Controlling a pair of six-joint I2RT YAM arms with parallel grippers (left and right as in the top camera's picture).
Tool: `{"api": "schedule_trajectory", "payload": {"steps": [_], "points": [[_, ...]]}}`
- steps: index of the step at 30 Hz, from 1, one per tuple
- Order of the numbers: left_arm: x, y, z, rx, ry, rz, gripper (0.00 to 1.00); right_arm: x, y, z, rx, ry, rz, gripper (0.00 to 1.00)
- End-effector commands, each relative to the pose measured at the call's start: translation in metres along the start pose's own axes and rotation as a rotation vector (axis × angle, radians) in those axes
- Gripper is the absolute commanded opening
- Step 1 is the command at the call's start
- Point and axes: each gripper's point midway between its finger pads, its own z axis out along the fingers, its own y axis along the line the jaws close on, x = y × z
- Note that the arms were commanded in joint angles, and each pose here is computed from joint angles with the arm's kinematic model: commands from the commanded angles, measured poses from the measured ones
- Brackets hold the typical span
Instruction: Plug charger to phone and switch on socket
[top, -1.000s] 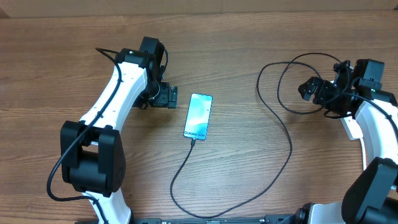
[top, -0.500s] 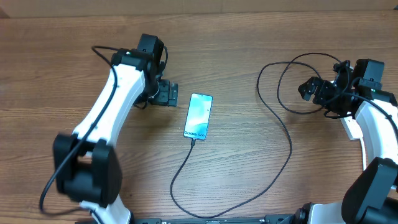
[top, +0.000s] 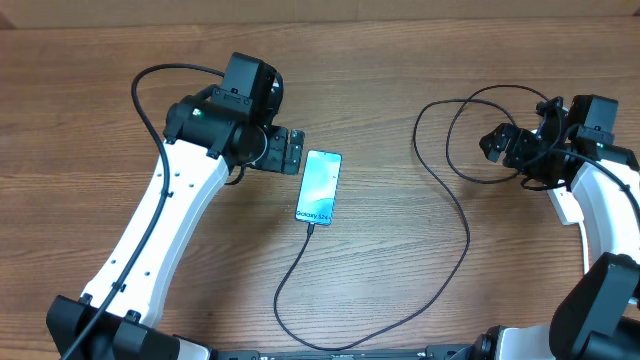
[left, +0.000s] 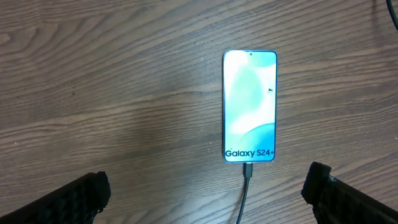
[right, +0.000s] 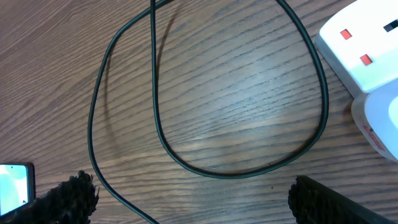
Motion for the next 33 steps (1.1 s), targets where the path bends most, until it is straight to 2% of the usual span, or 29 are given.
{"api": "schedule_trajectory", "payload": {"steps": [1, 19, 26, 33], "points": [[-0.003, 0.002, -0.005, -0.007, -0.018, -0.02, 1.0, -0.006, 0.001, -0.003, 0.007, -0.019, -0.012, 1.0], [0.006, 0.006, 0.011, -0.026, 0.006, 0.007, 1.0, -0.006, 0.001, -0.003, 0.007, -0.019, -0.012, 1.0], [-0.005, -0.005, 0.046, 0.042, -0.083, 0.009, 1.0, -0.006, 0.001, -0.003, 0.007, -0.019, -0.012, 1.0], [0.006, -0.019, 0.097, 0.15, -0.16, 0.018, 0.99, -0.006, 0.001, -0.003, 0.007, -0.019, -0.012, 1.0]]}}
